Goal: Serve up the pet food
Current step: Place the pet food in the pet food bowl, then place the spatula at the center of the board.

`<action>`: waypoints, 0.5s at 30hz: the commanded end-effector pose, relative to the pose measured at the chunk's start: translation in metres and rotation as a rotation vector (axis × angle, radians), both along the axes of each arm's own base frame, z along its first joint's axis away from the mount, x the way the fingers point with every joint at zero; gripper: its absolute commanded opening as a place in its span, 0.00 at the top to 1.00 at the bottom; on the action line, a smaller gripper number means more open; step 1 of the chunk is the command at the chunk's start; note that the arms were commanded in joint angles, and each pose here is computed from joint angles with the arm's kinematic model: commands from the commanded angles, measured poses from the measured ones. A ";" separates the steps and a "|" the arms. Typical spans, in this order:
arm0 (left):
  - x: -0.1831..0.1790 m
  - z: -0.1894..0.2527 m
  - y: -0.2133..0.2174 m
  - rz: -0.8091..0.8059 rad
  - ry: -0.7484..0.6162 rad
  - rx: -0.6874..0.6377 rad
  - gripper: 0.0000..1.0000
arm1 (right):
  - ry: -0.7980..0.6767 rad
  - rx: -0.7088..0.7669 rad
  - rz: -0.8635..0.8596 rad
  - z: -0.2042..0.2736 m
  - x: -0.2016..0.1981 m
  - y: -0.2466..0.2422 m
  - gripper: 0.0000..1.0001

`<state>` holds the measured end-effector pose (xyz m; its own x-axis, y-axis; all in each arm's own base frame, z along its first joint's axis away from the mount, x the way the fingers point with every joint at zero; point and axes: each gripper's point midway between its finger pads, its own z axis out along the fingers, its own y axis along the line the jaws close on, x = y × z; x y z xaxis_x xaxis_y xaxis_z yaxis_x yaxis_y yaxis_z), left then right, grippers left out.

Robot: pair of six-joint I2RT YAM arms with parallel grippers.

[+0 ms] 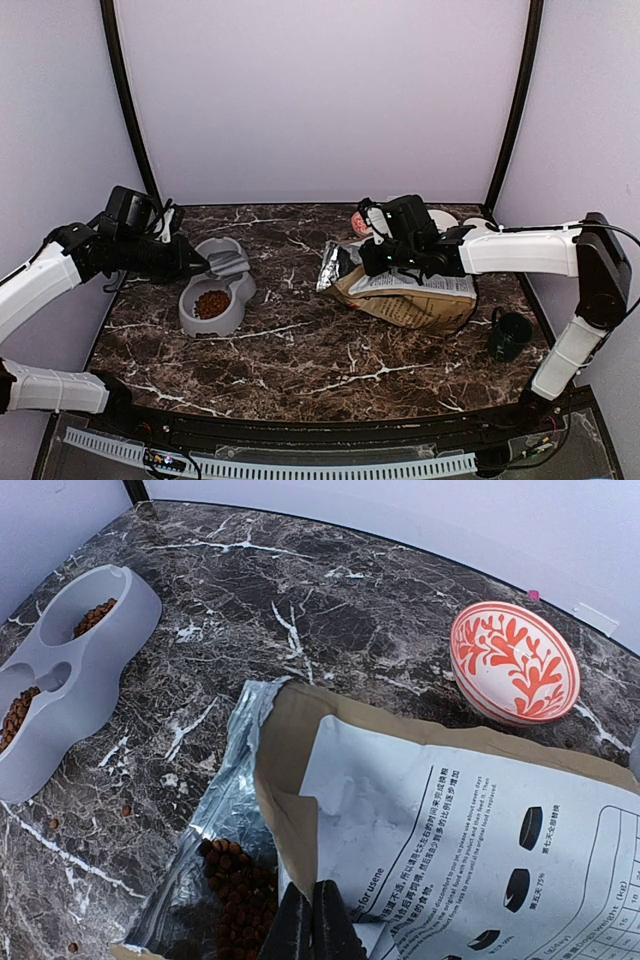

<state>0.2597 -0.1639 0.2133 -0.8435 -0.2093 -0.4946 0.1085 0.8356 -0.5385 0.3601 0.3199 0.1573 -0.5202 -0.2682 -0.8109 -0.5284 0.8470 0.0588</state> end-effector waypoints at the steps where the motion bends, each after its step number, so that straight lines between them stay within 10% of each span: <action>1: 0.026 0.014 -0.042 -0.071 -0.117 -0.194 1.00 | -0.078 0.060 -0.035 0.035 0.012 -0.006 1.00; 15: 0.095 -0.041 -0.126 -0.098 -0.111 -0.287 1.00 | -0.011 0.113 -0.091 0.047 -0.001 -0.017 1.00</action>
<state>0.3282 -0.2687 0.1429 -0.8662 -0.1993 -0.4582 0.1899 0.7169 -0.6708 0.3531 0.3169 0.1577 -0.5697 -0.2287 -0.7894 -0.5020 0.8573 0.1140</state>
